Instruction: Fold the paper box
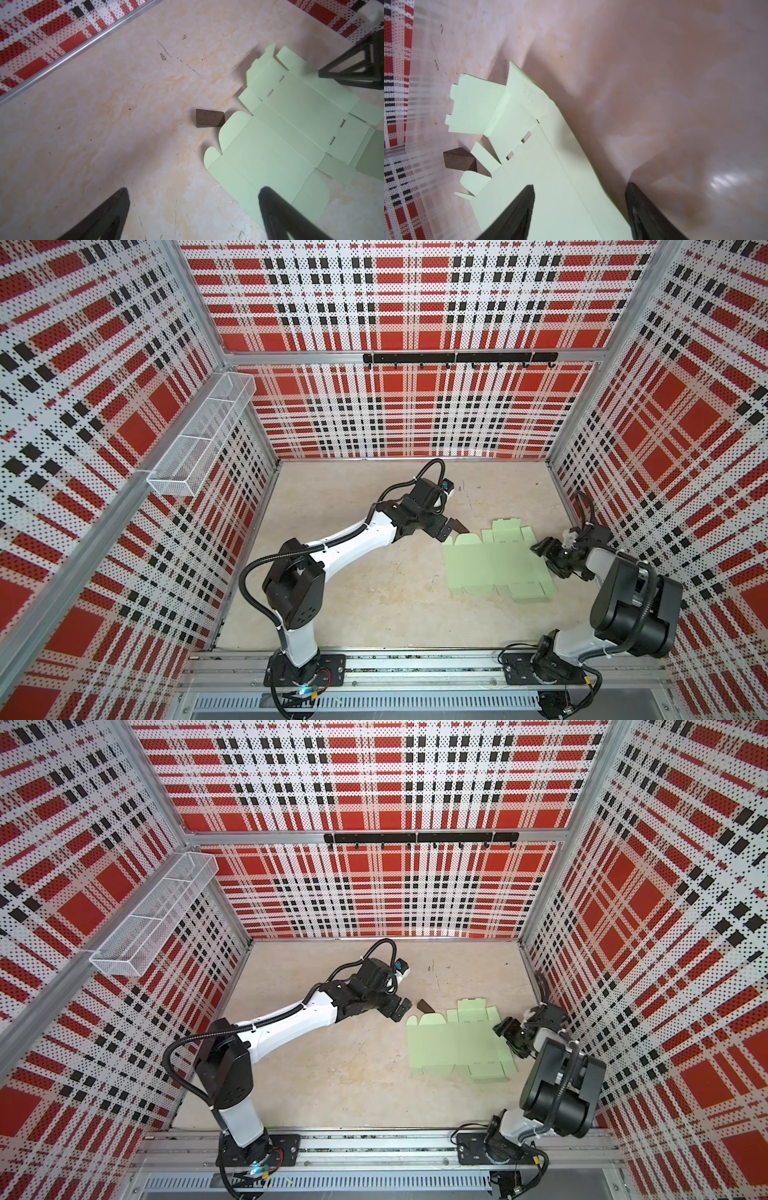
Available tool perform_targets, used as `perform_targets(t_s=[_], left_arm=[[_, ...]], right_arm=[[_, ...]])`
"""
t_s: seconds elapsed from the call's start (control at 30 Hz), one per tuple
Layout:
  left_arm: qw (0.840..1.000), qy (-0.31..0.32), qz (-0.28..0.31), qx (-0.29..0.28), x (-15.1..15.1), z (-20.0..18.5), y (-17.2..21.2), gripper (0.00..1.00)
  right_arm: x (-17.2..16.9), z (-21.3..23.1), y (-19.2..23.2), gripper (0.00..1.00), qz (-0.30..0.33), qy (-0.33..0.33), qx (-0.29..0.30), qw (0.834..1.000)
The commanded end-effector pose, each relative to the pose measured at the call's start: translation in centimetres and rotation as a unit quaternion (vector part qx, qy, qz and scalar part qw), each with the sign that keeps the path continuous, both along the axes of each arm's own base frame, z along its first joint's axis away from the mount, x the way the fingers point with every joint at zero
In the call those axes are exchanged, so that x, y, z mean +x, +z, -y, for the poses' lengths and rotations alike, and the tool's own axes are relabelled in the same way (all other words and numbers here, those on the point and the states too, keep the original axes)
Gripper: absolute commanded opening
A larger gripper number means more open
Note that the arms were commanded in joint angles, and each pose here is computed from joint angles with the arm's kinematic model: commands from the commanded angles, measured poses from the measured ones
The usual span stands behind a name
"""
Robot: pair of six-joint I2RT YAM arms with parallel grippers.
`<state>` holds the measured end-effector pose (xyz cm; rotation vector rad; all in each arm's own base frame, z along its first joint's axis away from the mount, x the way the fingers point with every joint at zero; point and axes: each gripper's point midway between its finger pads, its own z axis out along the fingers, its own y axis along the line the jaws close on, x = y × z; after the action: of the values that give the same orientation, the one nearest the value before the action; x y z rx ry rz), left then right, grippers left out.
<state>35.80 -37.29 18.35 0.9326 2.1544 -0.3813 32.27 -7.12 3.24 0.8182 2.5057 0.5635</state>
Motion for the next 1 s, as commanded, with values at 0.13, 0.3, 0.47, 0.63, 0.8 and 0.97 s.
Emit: perform_targets(t_s=[0.13, 0.3, 0.47, 0.63, 0.8, 0.97], left_arm=[[0.996, -0.070, 0.031, -0.047, 0.9, 5.0, 0.5, 0.99], [0.995, -0.066, 0.021, -0.078, 2.8, 6.9, -1.3, 0.99], [0.995, -0.041, -0.011, -0.089, 5.4, 8.6, -4.4, 0.95], [0.995, -0.045, -0.042, -0.076, 5.9, 10.0, -7.4, 0.85], [0.996, -0.046, -0.053, -0.056, 6.1, 10.5, -9.8, 0.77], [0.995, -0.054, -0.067, -0.053, 6.5, 11.5, -11.3, 0.67]], right_arm=[[3.0, -2.7, -1.6, 0.73, -0.038, 0.073, -0.024, 0.996], [5.0, -4.5, -2.0, 0.73, -0.049, 0.122, -0.038, 0.991], [6.0, -5.2, -2.3, 0.73, -0.049, 0.143, -0.037, 0.988], [6.1, -5.4, -2.2, 0.73, -0.047, 0.154, -0.035, 0.986], [5.8, -5.3, -1.5, 0.73, -0.040, 0.154, -0.043, 0.986], [6.0, -5.3, -1.0, 0.74, -0.033, 0.151, -0.046, 0.987]])
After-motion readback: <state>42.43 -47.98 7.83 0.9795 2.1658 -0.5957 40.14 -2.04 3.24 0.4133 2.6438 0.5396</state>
